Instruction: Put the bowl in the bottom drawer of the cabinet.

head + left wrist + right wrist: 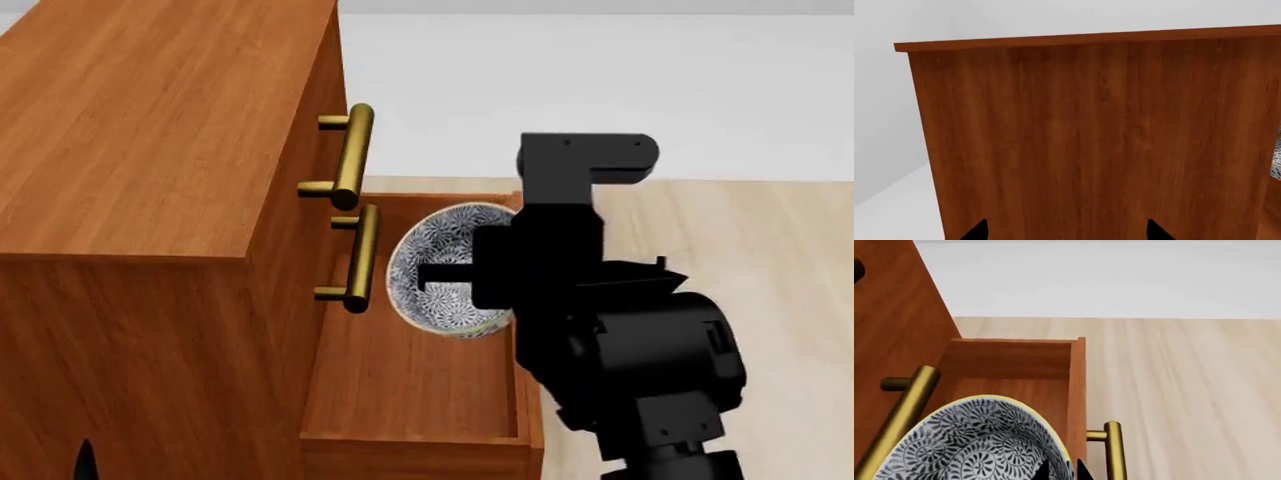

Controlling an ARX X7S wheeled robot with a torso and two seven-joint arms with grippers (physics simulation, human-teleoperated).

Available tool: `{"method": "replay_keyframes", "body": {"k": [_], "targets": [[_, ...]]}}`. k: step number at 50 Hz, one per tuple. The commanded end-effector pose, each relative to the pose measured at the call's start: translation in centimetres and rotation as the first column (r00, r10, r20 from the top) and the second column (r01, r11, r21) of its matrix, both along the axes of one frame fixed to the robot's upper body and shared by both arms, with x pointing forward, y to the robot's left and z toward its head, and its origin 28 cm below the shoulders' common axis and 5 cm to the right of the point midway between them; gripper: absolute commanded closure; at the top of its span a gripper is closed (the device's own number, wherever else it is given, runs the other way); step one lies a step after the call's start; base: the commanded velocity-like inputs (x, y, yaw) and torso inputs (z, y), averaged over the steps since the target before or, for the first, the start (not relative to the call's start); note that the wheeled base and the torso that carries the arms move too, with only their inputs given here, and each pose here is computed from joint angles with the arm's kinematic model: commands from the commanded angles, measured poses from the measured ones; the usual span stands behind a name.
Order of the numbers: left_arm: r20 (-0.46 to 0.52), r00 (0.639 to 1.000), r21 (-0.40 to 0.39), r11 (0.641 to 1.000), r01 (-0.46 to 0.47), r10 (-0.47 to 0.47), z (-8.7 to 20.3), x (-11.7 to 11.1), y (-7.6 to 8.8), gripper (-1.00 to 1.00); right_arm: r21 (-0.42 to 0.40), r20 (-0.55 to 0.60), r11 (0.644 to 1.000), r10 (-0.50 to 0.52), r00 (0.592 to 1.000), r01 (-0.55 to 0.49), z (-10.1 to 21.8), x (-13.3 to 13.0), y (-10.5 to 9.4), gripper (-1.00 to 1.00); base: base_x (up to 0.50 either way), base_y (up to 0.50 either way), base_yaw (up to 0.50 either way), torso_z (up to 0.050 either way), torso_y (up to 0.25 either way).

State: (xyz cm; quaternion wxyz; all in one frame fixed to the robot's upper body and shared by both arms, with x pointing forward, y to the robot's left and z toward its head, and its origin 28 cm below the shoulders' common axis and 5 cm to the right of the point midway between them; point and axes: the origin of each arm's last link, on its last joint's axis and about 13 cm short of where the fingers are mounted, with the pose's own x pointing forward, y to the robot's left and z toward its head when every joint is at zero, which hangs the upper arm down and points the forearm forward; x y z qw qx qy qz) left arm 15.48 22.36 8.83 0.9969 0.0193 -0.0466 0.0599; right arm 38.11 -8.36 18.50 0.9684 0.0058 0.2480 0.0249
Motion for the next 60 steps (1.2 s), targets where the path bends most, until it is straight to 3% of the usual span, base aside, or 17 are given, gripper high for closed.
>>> {"method": "replay_keyframes", "body": {"k": [1, 34, 60], "targets": [[-0.004, 1.000, -0.003, 1.000, -0.002, 0.001, -0.1, 0.0, 0.0, -1.00, -0.007, -0.003, 1.000, 0.013, 1.000, -0.013, -0.5, 0.7, 0.3, 1.00, 0.00, 0.00, 0.00, 0.000, 0.000], [-0.007, 1.000, -0.005, 1.000, -0.005, 0.005, -0.3, 0.1, 0.1, -1.00, -0.028, -0.051, 0.999, 0.032, 0.998, -0.033, -3.1, 2.4, 1.3, 1.00, 0.00, 0.00, 0.00, 0.000, 0.000], [-0.004, 1.000, -0.004, 1.000, -0.007, 0.007, -0.1, 0.2, 0.1, -1.00, -0.021, -0.083, 0.998, 0.064, 0.995, -0.065, -4.5, 2.3, 2.0, 1.00, 0.00, 0.00, 0.00, 0.000, 0.000]]}}
